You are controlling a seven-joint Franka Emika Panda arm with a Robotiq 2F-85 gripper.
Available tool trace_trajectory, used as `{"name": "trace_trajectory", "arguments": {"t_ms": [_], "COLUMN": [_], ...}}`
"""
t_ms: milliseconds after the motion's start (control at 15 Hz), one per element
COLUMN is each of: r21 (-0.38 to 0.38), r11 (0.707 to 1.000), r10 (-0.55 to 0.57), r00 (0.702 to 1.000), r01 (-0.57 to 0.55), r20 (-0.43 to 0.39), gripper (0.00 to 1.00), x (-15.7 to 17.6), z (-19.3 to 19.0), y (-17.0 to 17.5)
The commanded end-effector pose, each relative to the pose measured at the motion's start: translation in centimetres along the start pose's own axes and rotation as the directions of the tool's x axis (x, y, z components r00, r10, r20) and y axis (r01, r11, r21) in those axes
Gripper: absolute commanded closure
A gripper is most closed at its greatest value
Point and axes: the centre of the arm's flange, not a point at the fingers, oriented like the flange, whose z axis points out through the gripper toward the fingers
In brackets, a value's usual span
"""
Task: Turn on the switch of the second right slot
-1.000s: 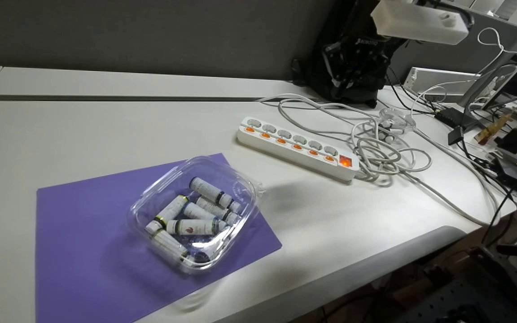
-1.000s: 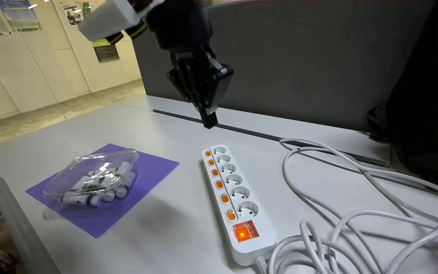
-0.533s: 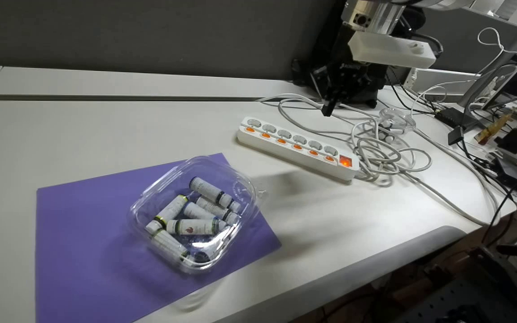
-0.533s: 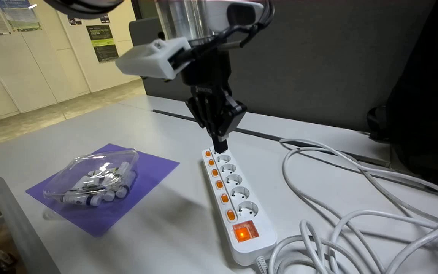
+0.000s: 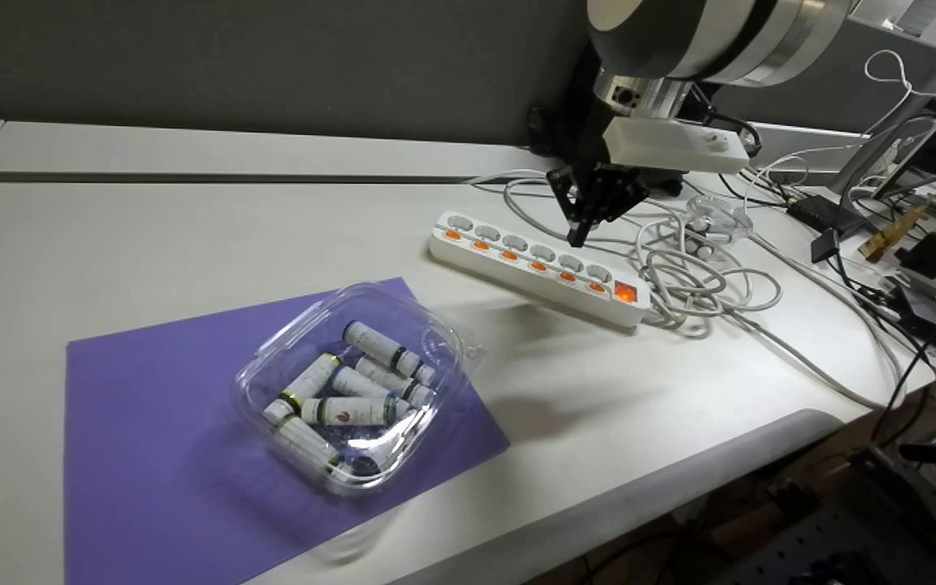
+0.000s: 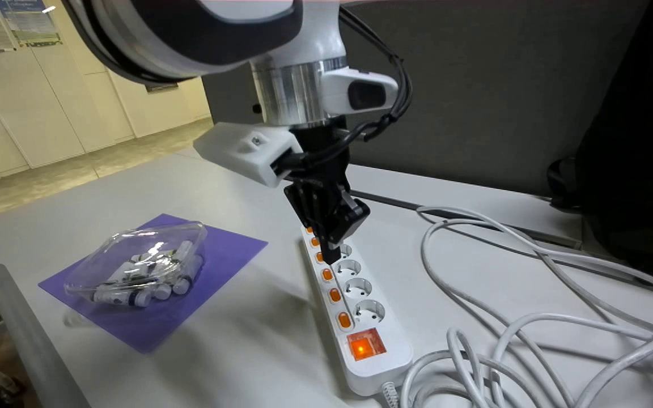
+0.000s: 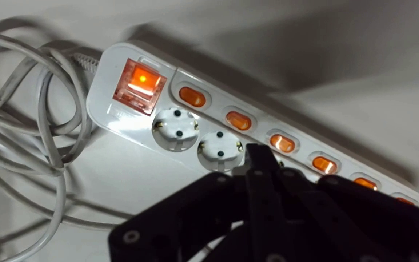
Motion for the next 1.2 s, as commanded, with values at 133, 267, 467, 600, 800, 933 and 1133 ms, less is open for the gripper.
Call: {"name": "trace_trajectory", "arguments": {"t_ms": [133,267,467,600,800,933,1133], "r21": [0.000,0.001,0.001,0.002,0.001,0.000,-0.001], "r11": [1.000,1.000,1.000,1.000,1.000,1.000,1.000], "r10": [0.006,0.005,0.006,0.009,0.012,0.014,0.020], "r00": [0.999,0.999,1.000,1.000,1.000,0.999,0.999], "r01": [-0.006,-0.005,-0.006,-0.009,-0.012,-0.015,-0.020], "r20": [-0.039,-0.034,-0.027,-0.026,-0.026,-0.032,-0.030], "gripper": [1.00,1.00,1.00,1.00,1.00,1.00,1.00], "x": [0.2,0.1,-0.3,-0.4,-0.8,-0.8,-0.8], "z": [2.2,3.0,3.9,4.2,4.1,4.1,4.5], "y": [-0.1,0.0,0.0,0.1,0.1,0.2,0.4]}}
